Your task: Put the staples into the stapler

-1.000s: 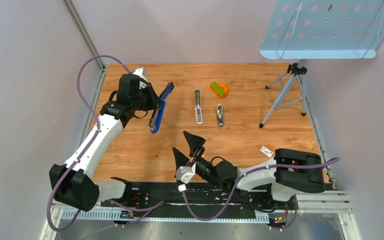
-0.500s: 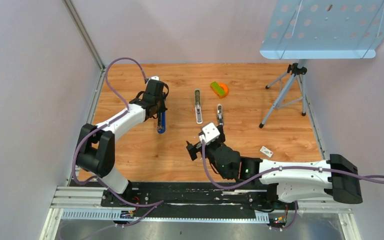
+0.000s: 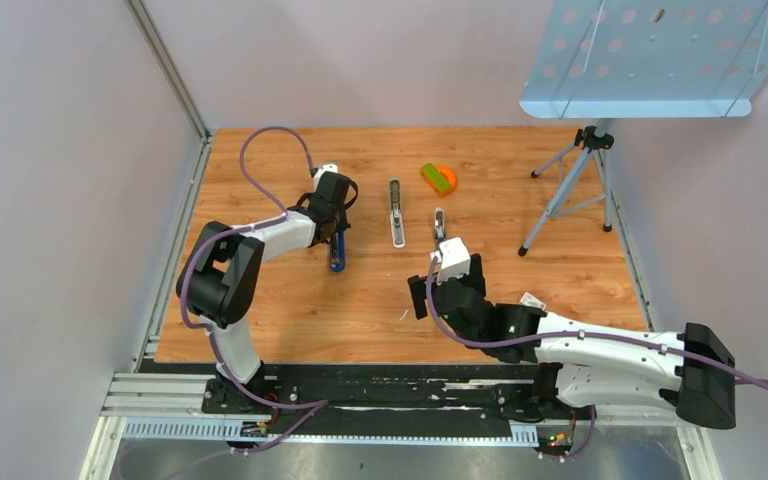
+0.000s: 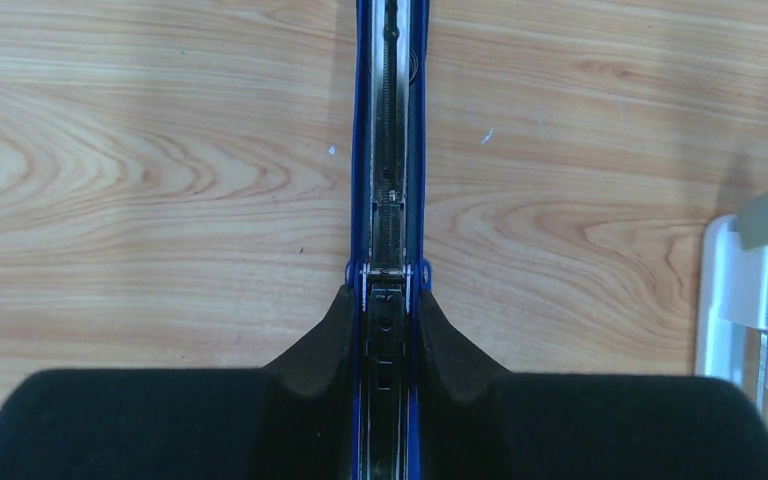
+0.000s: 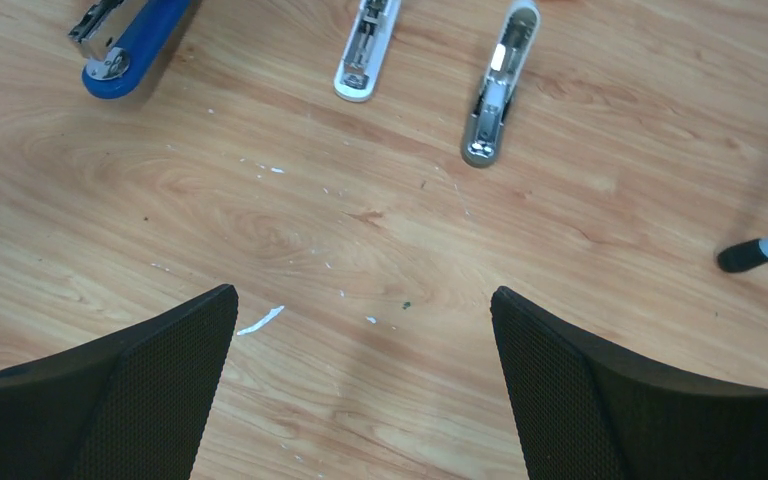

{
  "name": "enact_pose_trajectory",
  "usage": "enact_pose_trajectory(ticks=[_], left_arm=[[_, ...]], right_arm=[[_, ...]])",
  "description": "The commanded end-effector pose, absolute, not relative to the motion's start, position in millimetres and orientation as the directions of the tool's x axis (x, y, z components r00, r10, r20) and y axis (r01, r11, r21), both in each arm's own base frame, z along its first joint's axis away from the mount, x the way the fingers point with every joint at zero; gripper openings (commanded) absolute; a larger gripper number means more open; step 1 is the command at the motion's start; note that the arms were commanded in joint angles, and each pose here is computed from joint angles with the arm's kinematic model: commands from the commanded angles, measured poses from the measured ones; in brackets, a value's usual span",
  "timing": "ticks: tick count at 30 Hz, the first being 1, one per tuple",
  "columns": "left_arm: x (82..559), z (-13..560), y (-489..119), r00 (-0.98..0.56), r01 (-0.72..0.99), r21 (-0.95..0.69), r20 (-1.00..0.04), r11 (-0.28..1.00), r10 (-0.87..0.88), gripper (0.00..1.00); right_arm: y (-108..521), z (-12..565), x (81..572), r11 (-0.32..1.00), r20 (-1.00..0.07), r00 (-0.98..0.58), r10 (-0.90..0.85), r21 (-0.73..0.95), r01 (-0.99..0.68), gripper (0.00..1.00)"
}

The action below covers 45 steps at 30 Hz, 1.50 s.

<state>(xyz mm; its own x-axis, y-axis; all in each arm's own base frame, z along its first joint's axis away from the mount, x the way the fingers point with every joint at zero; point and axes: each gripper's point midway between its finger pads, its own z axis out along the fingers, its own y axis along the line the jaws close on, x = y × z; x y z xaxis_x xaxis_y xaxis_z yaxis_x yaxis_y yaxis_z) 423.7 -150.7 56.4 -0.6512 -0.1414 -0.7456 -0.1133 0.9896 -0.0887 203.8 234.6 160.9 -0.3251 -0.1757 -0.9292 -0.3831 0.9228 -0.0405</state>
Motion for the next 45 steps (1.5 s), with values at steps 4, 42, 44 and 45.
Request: enact_pose_trajectory(ticks=[4,42,44,45], left_arm=[[442.4,38.1,-152.1,-0.641,-0.207,-0.093,-0.740,0.974,-0.207,0.00],[296.3,175.9,-151.2,-0.737,0.183,-0.315,-0.671,0.931,-0.083,1.00],[289.5,167.3,-151.0,-0.757,0.202,-0.308,-0.652,0.930,-0.051,1.00],[287.6,164.1,-150.6,-0.763,0.208,-0.305,-0.645,0.929,-0.041,1.00]], right_arm=[[198.3,139.2,207.7,0.966,-0.880,-0.467,-0.083,0.045,-0.255,1.00],[29.6,70.9,224.3,0.882,-0.550,-0.703,0.452,0.159,0.443,0.99],[17.5,59.8,220.2,0.850,-0.513,-0.696,0.504,0.150,0.505,1.00],[10.8,55.8,218.9,0.842,-0.507,-0.695,0.510,0.129,0.524,1.00]])
